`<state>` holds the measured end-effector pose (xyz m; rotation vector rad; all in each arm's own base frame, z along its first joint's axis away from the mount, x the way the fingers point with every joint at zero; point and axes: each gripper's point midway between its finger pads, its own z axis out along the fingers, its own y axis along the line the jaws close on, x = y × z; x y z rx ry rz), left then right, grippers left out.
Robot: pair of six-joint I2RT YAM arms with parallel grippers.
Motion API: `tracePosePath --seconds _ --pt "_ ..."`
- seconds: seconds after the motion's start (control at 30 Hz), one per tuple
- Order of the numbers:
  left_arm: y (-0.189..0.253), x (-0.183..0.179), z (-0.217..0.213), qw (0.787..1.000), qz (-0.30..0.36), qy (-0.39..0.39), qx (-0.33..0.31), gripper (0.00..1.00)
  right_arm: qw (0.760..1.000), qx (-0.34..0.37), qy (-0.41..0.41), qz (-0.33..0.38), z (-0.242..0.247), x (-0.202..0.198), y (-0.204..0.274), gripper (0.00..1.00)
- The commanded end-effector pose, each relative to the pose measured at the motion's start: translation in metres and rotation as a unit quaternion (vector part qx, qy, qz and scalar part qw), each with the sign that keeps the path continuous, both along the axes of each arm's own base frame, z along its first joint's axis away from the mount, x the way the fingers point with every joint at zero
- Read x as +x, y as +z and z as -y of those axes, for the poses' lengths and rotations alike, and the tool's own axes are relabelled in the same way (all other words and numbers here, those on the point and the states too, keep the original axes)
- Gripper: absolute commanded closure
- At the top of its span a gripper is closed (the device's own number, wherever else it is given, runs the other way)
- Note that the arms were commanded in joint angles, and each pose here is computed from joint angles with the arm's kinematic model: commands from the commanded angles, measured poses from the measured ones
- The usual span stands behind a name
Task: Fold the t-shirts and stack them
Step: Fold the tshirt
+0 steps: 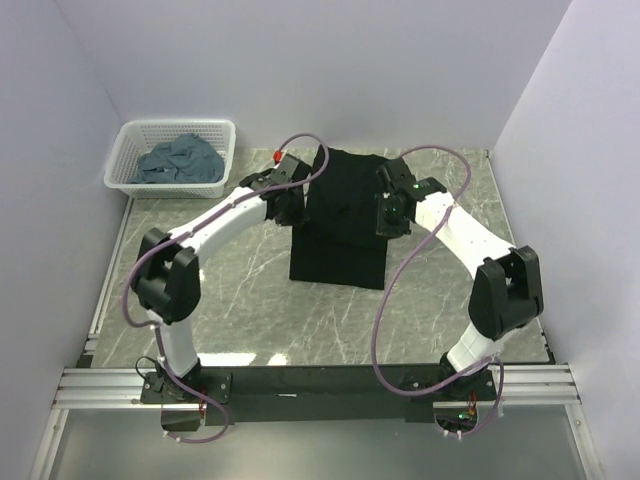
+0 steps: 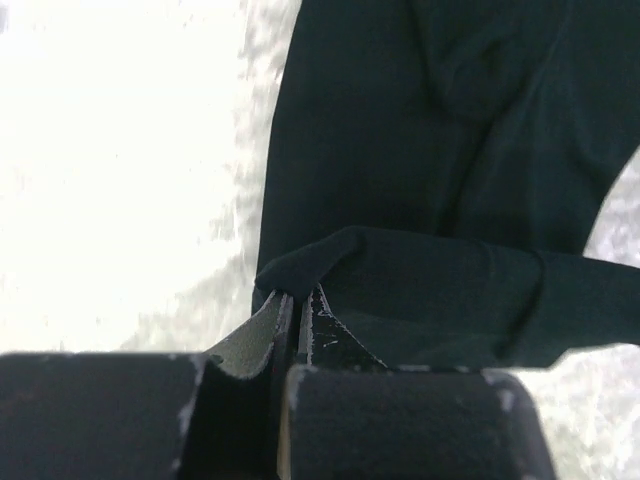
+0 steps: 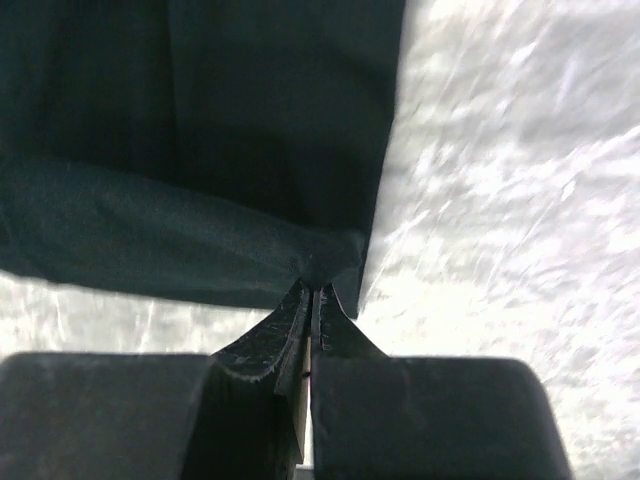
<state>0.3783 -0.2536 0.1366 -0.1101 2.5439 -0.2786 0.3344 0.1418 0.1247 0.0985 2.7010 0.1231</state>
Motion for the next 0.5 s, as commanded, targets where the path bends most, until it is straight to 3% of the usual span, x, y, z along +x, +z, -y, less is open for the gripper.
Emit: tracePosePath --seconds 0.0,0.17,0.47 --pt "0.023 0.036 0.004 0.998 0.066 -0.019 0.014 0.99 0.998 -0.027 -0.025 0.056 0.020 0.037 0.022 1.00" --pt "0.006 0.059 0.017 0.997 0.068 -0.027 0.018 0.99 0.997 -0.028 -0.038 0.068 0.027 0.053 0.021 1.00" --pt "-0.037 0.072 0.014 0.998 0.052 -0.017 0.041 0.99 0.997 -0.031 -0.049 0.051 0.032 0.068 -0.025 1.00"
